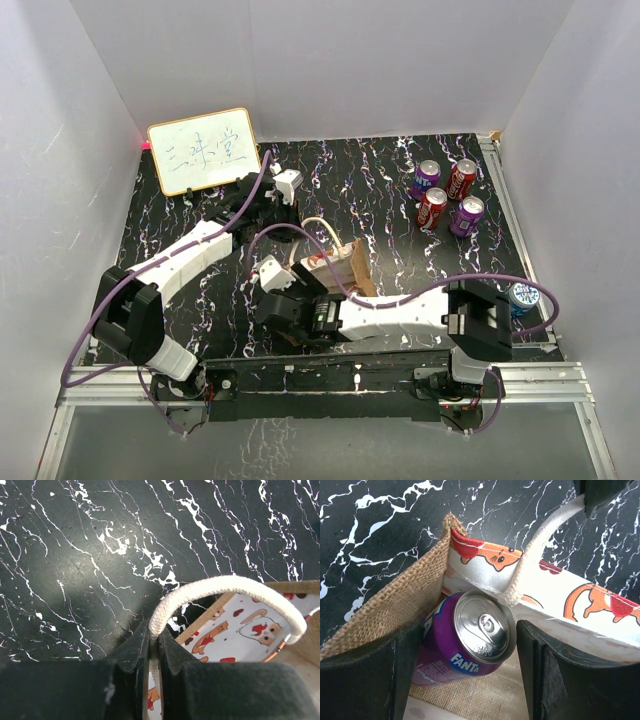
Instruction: Take the beverage out of the canvas bag
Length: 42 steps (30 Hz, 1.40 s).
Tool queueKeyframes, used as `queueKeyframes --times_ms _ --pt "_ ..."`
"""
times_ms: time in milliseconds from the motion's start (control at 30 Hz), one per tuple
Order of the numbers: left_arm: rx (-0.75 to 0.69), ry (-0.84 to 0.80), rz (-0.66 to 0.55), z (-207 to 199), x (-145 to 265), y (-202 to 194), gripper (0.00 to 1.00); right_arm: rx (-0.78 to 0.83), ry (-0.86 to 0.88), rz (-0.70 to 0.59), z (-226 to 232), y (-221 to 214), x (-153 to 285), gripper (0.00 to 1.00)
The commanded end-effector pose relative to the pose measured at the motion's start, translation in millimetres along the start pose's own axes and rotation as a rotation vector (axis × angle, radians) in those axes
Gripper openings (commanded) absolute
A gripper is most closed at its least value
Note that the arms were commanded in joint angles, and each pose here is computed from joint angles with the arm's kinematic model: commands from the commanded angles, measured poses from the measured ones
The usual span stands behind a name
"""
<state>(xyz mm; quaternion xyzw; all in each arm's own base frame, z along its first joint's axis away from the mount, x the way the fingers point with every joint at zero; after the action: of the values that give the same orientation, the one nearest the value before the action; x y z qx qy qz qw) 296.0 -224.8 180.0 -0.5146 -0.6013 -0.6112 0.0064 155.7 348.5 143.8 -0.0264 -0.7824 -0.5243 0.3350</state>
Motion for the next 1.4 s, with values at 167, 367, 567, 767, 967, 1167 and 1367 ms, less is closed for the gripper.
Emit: queueKeyframes --times_ms 167,367,567,767,967,1167,1367 --pt "-0.018 0.035 -0.062 2.1 9.6 17.1 0.00 0.091 -0.033 0.048 1.7 -30.6 4.1 0.53" --pt "-0.017 0.006 -0.061 -1.3 8.4 17.2 0.00 0.030 0.025 0.015 -4.0 -32.8 11.7 0.52" --pt "-0.015 -0.004 -0.056 -1.8 6.6 16.5 0.00 0.035 0.030 0.015 -8.8 -39.4 13.4 0.50" --pt "-0.013 -0.009 -0.052 -2.3 5.3 15.3 0.00 0.022 0.000 -0.032 -15.6 -32.7 15.3 0.45" --pt "-0.010 -0.018 -0.040 -2.0 1.4 12.5 0.00 -0.015 -0.100 -0.077 -35.4 -25.9 17.1 0.40" --pt "-0.013 -0.030 -0.043 -3.7 2.1 13.3 0.00 -0.036 -0.128 -0.106 -52.3 -18.2 19.2 0.39" --pt "-0.008 -0.067 -0.042 -8.1 1.2 13.8 0.00 -0.073 -0.129 -0.126 -66.6 -9.1 18.0 0.36"
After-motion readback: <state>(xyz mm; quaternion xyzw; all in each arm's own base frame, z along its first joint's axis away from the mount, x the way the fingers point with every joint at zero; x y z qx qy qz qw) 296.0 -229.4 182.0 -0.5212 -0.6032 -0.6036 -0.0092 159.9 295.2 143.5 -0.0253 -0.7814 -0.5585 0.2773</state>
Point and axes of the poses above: each gripper's point midway between its finger pads, its own x axis back along the fingers, its own z axis along the line the jaws close on, y = z × x, the point moved 5 cm from there along x, back along the fingers, and after that the axes turned 9 degrees about -x, right-handed, at the moved point
